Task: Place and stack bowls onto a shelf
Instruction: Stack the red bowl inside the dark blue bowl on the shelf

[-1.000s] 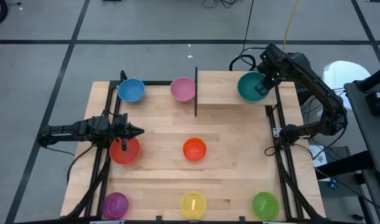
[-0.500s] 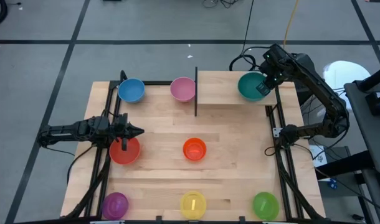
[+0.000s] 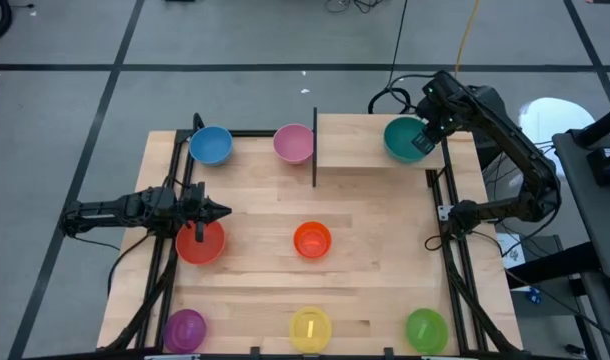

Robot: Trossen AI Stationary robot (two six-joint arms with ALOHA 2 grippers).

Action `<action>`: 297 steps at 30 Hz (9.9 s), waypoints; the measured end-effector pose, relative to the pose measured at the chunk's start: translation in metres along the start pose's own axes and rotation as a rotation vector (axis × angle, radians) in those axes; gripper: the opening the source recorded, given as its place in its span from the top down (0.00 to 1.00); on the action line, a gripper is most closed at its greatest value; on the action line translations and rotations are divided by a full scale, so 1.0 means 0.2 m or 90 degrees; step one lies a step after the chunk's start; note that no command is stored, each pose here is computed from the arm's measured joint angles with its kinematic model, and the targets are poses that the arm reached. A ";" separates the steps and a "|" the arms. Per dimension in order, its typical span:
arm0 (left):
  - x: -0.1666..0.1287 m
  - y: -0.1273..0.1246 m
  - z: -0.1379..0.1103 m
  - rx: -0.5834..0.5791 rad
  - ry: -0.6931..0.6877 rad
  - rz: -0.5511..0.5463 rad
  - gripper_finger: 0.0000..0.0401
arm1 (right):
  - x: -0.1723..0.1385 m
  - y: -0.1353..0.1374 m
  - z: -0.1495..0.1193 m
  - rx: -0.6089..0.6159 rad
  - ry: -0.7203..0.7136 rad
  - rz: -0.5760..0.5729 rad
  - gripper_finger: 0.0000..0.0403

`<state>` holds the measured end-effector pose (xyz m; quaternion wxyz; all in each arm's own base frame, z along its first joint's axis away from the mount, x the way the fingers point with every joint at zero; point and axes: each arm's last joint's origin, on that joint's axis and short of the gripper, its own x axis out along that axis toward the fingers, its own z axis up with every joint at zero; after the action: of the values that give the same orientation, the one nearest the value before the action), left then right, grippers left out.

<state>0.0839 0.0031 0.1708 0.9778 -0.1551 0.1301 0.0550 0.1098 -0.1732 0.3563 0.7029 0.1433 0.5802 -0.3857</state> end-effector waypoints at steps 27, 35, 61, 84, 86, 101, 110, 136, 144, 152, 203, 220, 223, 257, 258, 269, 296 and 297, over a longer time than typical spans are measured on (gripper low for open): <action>0.00 -0.01 0.04 -0.035 -0.049 -0.017 0.94 | -0.45 0.05 -0.41 0.042 -0.333 0.120 0.80; -0.01 -0.03 0.11 -0.128 -0.136 -0.058 0.94 | -0.48 0.05 -0.41 0.102 -0.389 0.124 0.80; -0.24 -0.16 0.60 0.027 0.153 0.146 0.94 | -0.50 0.07 -0.39 0.073 -0.427 0.264 0.80; -0.02 -0.20 0.64 -0.111 0.523 0.282 0.74 | -0.50 0.07 -0.39 0.021 -0.441 0.250 0.80; 0.00 -0.20 0.63 -0.061 0.557 0.285 0.70 | -0.50 0.07 -0.39 0.021 -0.441 0.250 0.80; 0.14 -0.15 0.46 0.105 0.698 0.208 0.66 | -0.50 0.07 -0.39 0.021 -0.441 0.250 0.80; 0.18 -0.11 0.28 0.083 0.741 0.169 0.66 | -0.50 0.07 -0.39 0.016 -0.442 0.248 0.80; 0.18 -0.10 0.28 0.075 0.744 0.209 0.66 | -0.50 0.07 -0.39 0.003 -0.445 0.243 0.80; 0.25 -0.07 0.24 0.073 0.816 0.243 0.66 | -0.50 0.07 -0.39 0.003 -0.446 0.243 0.80; 0.32 -0.02 0.20 0.061 0.872 0.268 0.66 | -0.51 0.07 -0.39 0.003 -0.453 0.241 0.80; 0.51 -0.07 1.27 -0.089 0.330 0.281 0.99 | -0.51 0.07 -0.39 -0.029 -0.461 0.228 0.80; 0.93 0.08 1.70 0.106 0.080 0.242 0.99 | -0.59 0.07 -0.43 0.014 -0.546 0.225 0.80; 1.01 0.11 1.76 0.120 -0.001 0.237 0.99 | -0.61 0.06 -0.40 0.023 -0.588 0.220 0.80; 1.33 0.30 1.83 0.154 -0.320 0.416 0.99 | -0.20 0.30 -0.08 -0.144 -0.885 0.106 0.80; 1.33 0.30 1.83 0.153 -0.326 0.419 0.99 | -0.18 0.31 -0.08 -0.142 -0.891 0.087 0.80; 1.32 0.30 1.84 0.135 -0.348 0.443 0.99 | -0.09 0.42 -0.03 -0.124 -0.978 -0.015 0.80; 1.32 0.30 1.84 0.122 -0.346 0.433 0.99 | -0.02 0.54 0.15 -0.042 -0.992 -0.265 0.80; 1.32 0.30 1.84 0.121 -0.343 0.433 0.99 | -0.02 0.54 0.15 -0.039 -0.992 -0.269 0.80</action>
<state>0.4158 0.1944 0.4194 0.9130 0.0070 -0.0815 0.3996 0.2070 -0.1191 0.3422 0.8212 -0.2985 -0.0512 -0.4836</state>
